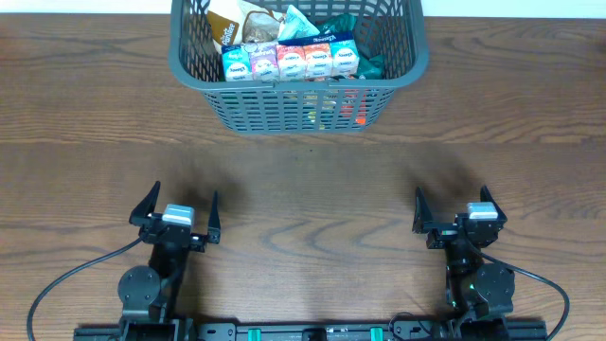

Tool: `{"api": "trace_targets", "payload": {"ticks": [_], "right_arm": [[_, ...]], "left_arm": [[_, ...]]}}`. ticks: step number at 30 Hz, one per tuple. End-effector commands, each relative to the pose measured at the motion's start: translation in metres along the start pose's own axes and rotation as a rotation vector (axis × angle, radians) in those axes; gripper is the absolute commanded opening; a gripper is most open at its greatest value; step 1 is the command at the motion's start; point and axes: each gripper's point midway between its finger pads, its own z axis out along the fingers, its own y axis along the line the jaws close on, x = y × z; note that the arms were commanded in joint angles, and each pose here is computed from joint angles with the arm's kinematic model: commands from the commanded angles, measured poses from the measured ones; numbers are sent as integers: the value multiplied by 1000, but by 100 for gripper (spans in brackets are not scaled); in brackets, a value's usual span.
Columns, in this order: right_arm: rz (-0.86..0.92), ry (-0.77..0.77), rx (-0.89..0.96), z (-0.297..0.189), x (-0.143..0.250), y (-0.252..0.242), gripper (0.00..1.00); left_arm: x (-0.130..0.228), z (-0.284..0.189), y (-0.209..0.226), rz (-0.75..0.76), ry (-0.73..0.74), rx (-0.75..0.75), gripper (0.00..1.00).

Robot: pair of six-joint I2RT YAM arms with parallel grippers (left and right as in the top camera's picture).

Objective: Pack container

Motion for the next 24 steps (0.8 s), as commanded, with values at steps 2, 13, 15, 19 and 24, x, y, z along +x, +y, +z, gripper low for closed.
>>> {"api": "trace_targets", "payload": {"ticks": [2, 13, 15, 19, 24], "right_arm": [[3, 0, 21, 0, 1, -4, 99], [3, 0, 21, 0, 1, -4, 99], [3, 0, 21, 0, 1, -4, 99], [3, 0, 21, 0, 1, -4, 99], [3, 0, 21, 0, 1, -4, 99]], "left_arm": [[7, -2, -3, 7, 26, 15, 99], [28, -3, -8, -75, 110, 29, 99], [28, -3, -8, -75, 110, 30, 99], [28, -3, -8, -75, 110, 30, 99], [28, -3, -8, -75, 110, 29, 99]]}}
